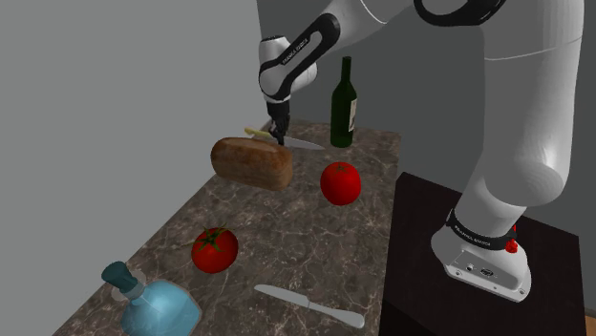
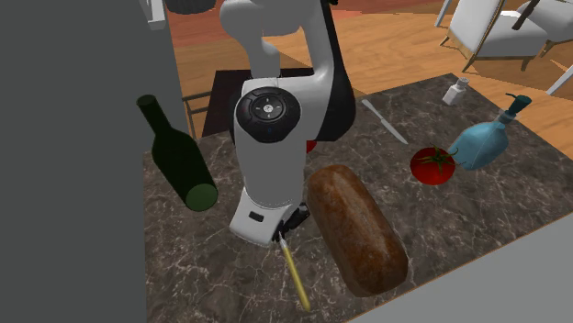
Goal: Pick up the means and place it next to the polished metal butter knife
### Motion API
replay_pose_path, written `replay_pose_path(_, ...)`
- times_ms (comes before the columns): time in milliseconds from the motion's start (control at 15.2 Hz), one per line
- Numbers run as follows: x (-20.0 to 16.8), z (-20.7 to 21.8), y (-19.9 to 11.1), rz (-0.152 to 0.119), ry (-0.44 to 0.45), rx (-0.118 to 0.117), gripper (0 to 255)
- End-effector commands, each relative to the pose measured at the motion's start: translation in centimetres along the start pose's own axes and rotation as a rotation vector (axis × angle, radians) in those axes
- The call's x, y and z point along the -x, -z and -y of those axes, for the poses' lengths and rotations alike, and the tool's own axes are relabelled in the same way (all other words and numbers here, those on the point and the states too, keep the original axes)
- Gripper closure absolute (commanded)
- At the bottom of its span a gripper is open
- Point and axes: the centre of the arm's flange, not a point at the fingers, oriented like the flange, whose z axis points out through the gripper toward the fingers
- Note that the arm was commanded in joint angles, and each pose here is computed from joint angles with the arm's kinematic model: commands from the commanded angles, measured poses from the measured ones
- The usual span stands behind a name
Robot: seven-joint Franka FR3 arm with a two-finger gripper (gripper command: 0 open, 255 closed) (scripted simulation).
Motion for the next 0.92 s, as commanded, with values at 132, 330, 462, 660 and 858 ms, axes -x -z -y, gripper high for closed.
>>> replay_pose_path(132, 0.0, 0.0, 2.2, 0.000, 0.000, 0.000, 255)
replay_pose_path(330, -0.1, 0.0, 3.8, 0.000, 0.000, 0.000, 255)
replay_pose_path(462, -0.1, 0.0, 4.9, 0.000, 0.000, 0.000, 255)
replay_pose_path(660, -0.1, 0.0, 6.4, 0.000, 0.000, 0.000, 255)
replay_pose_path(858, -0.2, 0.0, 7.7, 0.000, 0.000, 0.000, 255)
